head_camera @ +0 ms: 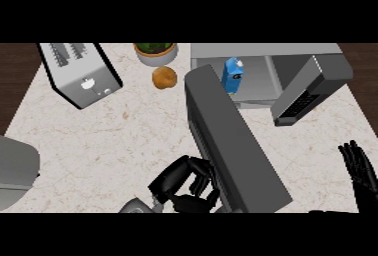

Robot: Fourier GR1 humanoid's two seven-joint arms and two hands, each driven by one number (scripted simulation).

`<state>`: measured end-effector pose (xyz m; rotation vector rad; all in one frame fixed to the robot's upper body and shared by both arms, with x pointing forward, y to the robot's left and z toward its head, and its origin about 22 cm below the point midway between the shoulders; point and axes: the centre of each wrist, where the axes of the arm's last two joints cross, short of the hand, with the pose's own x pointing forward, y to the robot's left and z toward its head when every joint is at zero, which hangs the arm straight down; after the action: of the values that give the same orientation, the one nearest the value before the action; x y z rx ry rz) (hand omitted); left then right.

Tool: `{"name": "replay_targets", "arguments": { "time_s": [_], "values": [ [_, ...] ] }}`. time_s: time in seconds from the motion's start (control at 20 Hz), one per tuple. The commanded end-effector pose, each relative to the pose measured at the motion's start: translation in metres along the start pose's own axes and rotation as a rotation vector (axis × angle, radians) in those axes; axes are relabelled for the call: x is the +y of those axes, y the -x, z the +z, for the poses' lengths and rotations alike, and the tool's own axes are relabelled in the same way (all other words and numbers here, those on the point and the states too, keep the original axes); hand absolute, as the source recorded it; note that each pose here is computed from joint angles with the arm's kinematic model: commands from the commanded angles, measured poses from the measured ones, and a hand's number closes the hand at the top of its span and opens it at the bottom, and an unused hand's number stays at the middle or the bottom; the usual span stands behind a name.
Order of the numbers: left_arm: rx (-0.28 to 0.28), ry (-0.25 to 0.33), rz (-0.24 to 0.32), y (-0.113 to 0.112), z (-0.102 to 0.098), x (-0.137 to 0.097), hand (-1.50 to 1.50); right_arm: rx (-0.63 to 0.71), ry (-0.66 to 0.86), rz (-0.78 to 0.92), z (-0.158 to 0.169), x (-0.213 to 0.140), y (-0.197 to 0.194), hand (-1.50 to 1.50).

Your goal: Pick up the milk, place it into the microwave and close the microwave

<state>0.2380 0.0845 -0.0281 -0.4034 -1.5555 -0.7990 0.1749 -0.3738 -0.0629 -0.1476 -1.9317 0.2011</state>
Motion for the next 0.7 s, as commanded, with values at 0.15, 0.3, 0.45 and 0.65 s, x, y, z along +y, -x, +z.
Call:
{"name": "replay_targets", "arguments": {
  "time_s": [0.15, 0.3, 0.45, 0.65],
  "values": [
    [0.011, 0.122, -0.001, 0.032, -0.026, -0.031, 1.50, -0.075, -0.052, -0.061, -0.009, -0.024, -0.026, -1.50],
    [0.021, 0.105, -0.028, 0.026, -0.035, -0.041, 1.50, -0.120, -0.057, -0.096, -0.001, -0.009, -0.036, -1.50],
    [0.051, 0.019, -0.054, 0.022, -0.037, -0.046, 1.50, -0.172, -0.098, -0.112, -0.026, -0.024, -0.041, -1.50],
    [0.039, -0.075, -0.039, 0.005, -0.050, -0.044, 1.50, -0.243, -0.103, -0.034, -0.036, -0.036, -0.066, -1.50]
  ]
}}
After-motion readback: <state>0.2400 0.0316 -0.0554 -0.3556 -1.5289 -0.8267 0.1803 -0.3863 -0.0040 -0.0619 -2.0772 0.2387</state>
